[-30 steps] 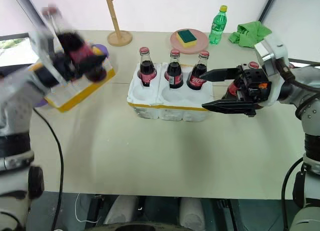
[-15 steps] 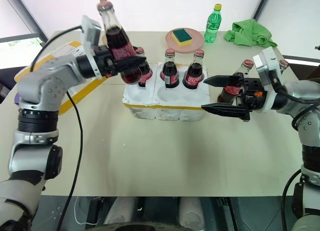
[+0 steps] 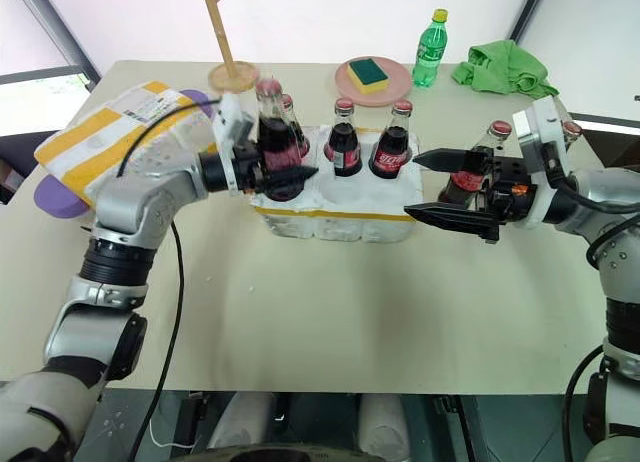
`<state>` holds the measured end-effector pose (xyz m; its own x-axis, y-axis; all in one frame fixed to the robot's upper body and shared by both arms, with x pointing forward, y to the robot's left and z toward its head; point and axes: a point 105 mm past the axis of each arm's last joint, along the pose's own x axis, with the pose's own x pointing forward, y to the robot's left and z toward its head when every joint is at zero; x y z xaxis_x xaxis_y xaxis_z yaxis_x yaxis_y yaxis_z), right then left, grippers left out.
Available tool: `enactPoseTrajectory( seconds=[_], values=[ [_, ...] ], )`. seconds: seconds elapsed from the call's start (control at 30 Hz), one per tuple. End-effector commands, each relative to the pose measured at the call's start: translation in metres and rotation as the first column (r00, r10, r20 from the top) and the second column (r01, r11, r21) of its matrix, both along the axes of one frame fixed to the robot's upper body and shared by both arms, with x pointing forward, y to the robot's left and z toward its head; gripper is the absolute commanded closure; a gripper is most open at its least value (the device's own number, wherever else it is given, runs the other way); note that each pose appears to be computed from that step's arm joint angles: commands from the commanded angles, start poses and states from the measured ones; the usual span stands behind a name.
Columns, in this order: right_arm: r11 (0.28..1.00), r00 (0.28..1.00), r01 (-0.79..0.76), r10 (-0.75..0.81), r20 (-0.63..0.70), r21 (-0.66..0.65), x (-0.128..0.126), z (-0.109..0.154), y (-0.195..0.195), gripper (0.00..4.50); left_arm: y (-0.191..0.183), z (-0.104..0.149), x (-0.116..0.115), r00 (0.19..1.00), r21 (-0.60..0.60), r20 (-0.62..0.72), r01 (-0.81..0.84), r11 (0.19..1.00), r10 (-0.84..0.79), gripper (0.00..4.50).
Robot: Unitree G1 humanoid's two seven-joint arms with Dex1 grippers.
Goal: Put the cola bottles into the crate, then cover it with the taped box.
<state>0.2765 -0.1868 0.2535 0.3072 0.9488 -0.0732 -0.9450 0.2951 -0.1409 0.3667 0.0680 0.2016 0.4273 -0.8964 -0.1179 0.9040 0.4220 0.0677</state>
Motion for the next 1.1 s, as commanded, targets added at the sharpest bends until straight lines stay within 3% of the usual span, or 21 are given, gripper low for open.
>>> enactPoseTrajectory(
  seconds=[0.03,0.23,0.37,0.63,0.73,0.93,1.1],
  values=[
    [1.0,0.998,0.002,-0.003,0.058,0.013,0.0,0.011,-0.001,0.0,-0.006,0.008,-0.008,0.997,0.026,0.07,0.042,0.999,-0.044,0.1],
    [1.0,0.998,0.009,-0.01,0.055,0.017,0.005,0.01,-0.001,0.0,-0.008,0.002,-0.009,0.997,0.018,0.072,0.04,0.999,-0.041,0.04],
    [0.999,0.997,0.042,-0.042,0.058,0.008,0.008,0.01,-0.005,0.0,-0.003,0.011,-0.011,0.994,-0.01,0.109,0.017,1.0,-0.016,0.04],
    [0.966,0.966,0.258,-0.257,0.024,-0.016,0.013,0.003,-0.061,0.0,0.06,0.079,-0.036,0.981,-0.018,0.193,-0.035,0.999,0.038,0.04],
    [0.943,0.944,0.331,-0.331,0.01,-0.018,0.013,-0.001,-0.08,0.0,0.082,0.104,-0.061,0.979,0.009,0.202,0.003,1.0,-0.005,0.04],
    [0.899,0.899,0.437,-0.437,0.001,-0.024,0.016,-0.012,-0.106,0.0,0.071,0.128,-0.095,0.972,0.017,0.196,0.128,0.992,-0.129,0.04],
    [0.859,0.859,0.512,-0.512,-0.024,-0.014,0.021,-0.023,-0.116,0.0,0.039,0.121,-0.111,0.943,0.055,0.202,0.258,0.965,-0.264,0.04]
  ],
)
